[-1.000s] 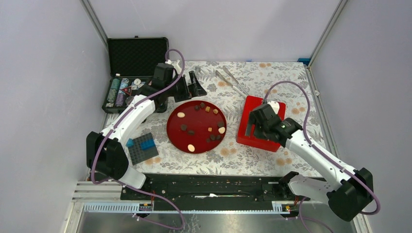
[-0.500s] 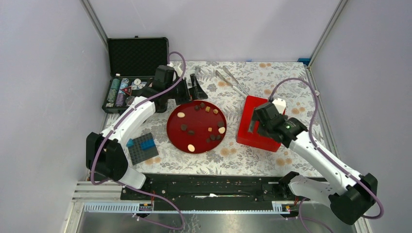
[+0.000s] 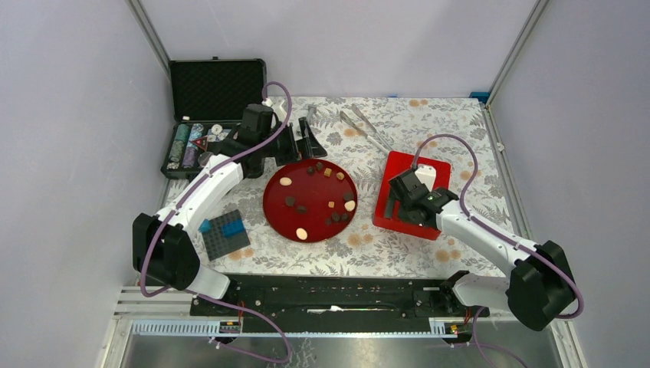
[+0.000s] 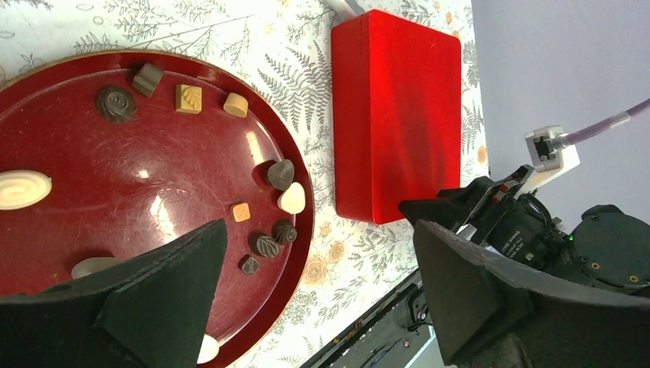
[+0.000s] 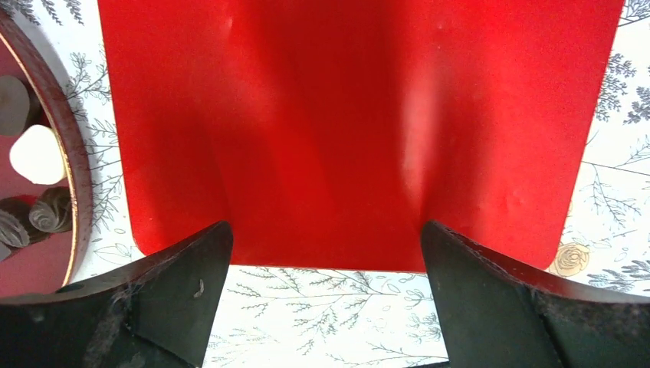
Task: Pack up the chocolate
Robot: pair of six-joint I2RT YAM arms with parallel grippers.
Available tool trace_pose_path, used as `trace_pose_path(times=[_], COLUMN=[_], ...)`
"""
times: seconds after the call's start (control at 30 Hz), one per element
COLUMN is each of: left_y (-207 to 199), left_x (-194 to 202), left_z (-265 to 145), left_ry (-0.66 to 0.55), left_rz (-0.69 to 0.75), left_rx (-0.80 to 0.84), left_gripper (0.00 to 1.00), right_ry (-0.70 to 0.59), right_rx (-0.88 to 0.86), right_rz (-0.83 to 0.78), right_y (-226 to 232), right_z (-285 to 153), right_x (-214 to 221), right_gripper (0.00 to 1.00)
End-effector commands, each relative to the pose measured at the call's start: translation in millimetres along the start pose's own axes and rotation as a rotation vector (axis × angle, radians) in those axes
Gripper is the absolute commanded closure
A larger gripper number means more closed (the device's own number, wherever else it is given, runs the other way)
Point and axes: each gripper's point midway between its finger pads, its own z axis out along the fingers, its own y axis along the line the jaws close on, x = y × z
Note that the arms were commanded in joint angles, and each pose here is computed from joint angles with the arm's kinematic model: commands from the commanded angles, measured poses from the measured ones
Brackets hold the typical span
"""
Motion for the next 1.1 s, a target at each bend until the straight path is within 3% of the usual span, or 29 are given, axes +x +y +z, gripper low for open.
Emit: trace_pose_path(times=[0.0, 0.13, 0.2, 0.37, 0.6, 0.9, 1.07], left_y=[-3.3, -9.1, -16.3, 8.0, 59.6, 88.4, 89.0], left_x=[2.9, 0.0, -8.7, -27.0, -32.8, -32.4, -35.2], left_z=[-3.9, -7.3, -15.8, -34.6, -69.5, -122.3, -128.0], left_ry=[-0.004, -0.021, -0.085, -0.175, -0.286, -0.488, -0.514], left_rz=[0.017, 0.034, 0.062, 0.107, 0.043, -0.04, -0.037], left_rx=[0.019, 0.043, 0.064, -0.127, -0.44, -0.607, -0.619], left_gripper=[0.01, 0.01, 0.01, 0.01, 0.01, 0.01, 0.01], right_ry=[-0.051, -0.265, -0.364, -0.359, -0.332, -0.35, -0.381], right_rx=[-0.003, -0.082, -0.103, -0.152, -0.148, -0.148, -0.171], right_rz=[0.023, -0.016, -0.002, 0.009, -0.025, -0.035, -0.033], right_y=[-1.6, 10.4, 13.3, 21.5, 39.7, 38.5, 41.5], right_z=[-23.2, -73.4, -94.2, -102.9, -85.7, -71.7, -72.2], right_x=[-20.5, -91.5, -123.1, -177.9, -191.9, -184.4, -187.8], right_gripper=[0.0, 0.0, 0.0, 0.0, 0.01, 0.0, 0.0])
